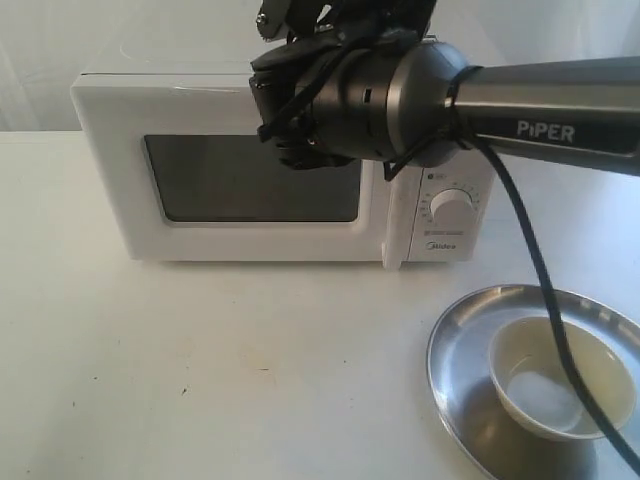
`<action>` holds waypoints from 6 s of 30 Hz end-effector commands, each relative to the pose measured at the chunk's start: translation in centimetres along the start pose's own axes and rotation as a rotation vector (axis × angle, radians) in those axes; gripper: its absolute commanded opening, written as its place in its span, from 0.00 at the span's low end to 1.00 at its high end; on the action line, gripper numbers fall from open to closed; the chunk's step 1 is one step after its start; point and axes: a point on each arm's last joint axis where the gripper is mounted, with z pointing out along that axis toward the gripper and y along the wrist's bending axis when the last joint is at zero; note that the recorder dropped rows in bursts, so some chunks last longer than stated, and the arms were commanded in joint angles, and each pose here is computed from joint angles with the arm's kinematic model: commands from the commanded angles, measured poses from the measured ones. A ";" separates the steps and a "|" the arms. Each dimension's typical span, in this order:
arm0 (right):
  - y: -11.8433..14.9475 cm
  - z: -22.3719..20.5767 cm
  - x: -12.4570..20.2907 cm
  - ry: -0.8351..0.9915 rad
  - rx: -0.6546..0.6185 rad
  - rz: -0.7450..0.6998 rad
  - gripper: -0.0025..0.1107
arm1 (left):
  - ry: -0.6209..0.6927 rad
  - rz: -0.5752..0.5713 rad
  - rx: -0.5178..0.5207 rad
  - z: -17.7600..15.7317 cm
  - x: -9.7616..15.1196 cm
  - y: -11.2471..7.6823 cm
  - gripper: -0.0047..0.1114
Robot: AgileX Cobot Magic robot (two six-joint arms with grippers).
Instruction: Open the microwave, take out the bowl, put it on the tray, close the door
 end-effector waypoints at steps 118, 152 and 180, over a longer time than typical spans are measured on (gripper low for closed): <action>-9.3 -17.2 34.2 -0.382 -0.397 0.937 0.02 | -0.009 -0.007 0.004 0.0 -0.1 0.0 0.04; -9.3 -17.2 34.2 -0.385 -0.397 0.953 0.02 | -0.009 -0.007 0.004 0.0 -0.1 0.0 0.04; -9.3 -17.2 34.2 -0.385 -0.397 0.953 0.02 | -0.009 -0.007 0.004 0.0 -0.1 0.0 0.04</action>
